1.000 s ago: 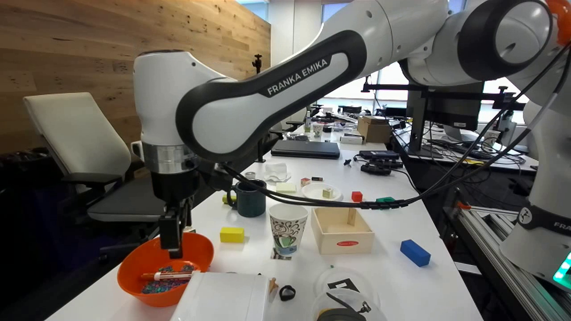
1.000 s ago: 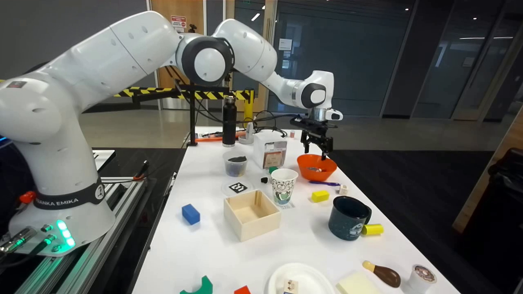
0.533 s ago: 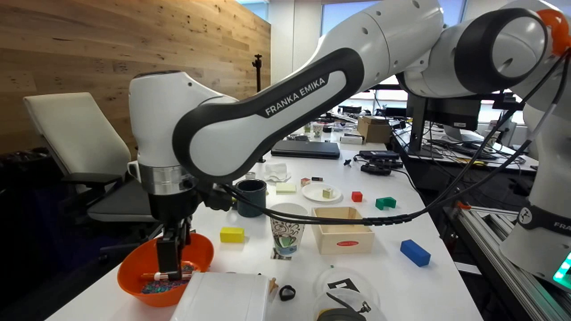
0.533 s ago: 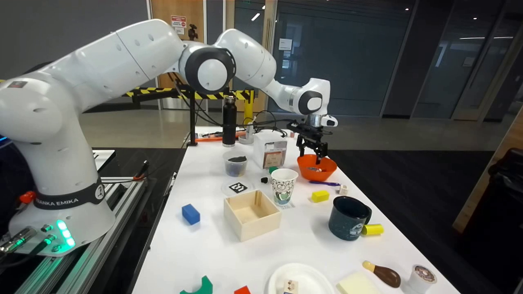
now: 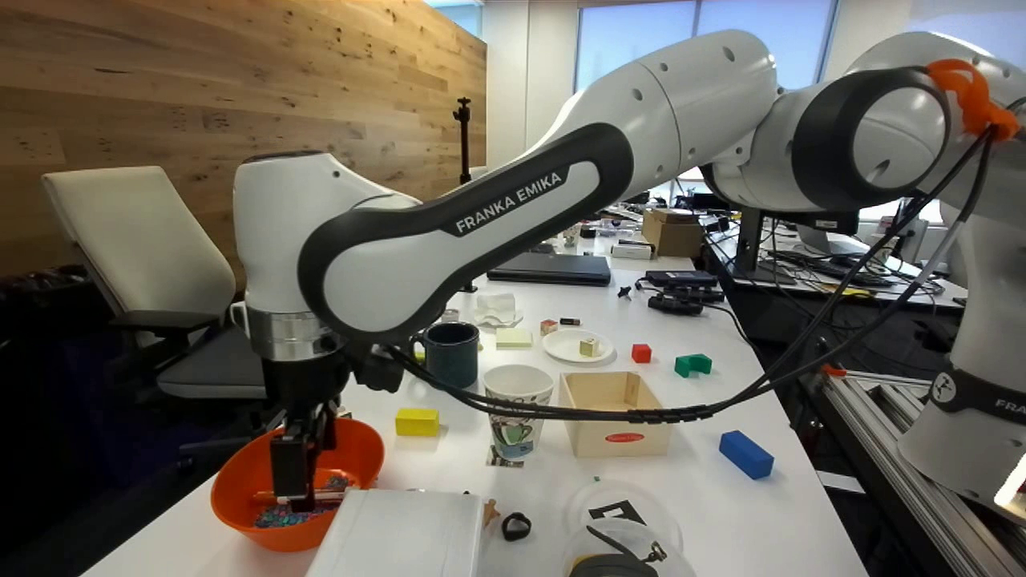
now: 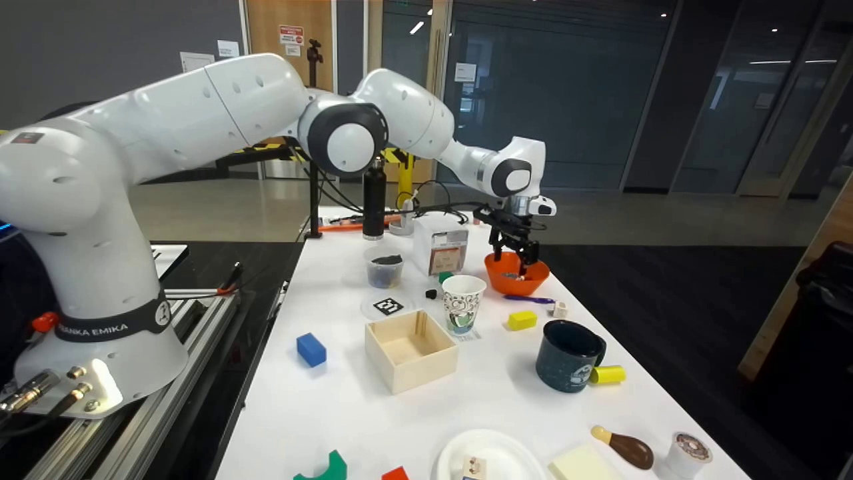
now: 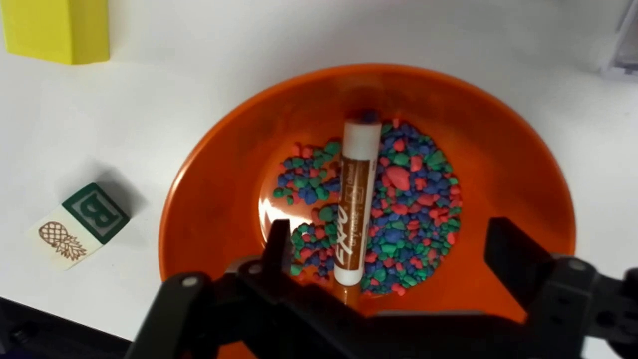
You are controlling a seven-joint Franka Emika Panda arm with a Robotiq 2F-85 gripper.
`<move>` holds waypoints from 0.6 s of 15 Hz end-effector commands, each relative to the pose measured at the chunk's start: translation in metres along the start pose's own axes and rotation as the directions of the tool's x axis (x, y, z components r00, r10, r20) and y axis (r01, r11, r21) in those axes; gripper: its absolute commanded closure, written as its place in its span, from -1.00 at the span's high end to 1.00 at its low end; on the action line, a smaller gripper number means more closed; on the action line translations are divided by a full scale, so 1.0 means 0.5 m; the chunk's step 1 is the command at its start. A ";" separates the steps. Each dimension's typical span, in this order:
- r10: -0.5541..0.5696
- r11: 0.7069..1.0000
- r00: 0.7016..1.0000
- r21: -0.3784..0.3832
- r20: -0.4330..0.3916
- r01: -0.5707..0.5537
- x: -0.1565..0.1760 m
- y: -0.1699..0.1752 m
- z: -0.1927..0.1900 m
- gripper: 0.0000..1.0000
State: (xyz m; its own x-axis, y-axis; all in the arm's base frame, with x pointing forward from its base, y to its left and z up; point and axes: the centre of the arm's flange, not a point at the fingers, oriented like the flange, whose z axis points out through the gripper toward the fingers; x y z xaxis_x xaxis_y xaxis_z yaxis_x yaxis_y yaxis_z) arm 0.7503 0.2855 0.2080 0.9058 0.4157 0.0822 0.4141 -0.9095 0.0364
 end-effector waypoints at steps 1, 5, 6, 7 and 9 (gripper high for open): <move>0.022 0.999 1.000 0.038 0.017 -0.023 0.064 0.015 0.031 1.00; 0.028 0.998 1.000 0.053 0.009 -0.028 0.067 0.028 0.057 1.00; 0.030 0.998 1.000 0.056 0.004 -0.030 0.069 0.030 0.060 1.00; 0.033 0.998 0.999 0.058 0.003 -0.033 0.070 0.033 0.063 1.00; 0.036 0.997 0.999 0.062 -0.002 -0.036 0.072 0.037 0.068 1.00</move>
State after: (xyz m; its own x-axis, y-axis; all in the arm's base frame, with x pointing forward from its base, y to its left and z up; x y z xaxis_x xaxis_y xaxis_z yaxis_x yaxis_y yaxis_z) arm 0.7595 0.2759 0.1809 0.9197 0.3850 0.0774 0.3853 -0.9227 0.0113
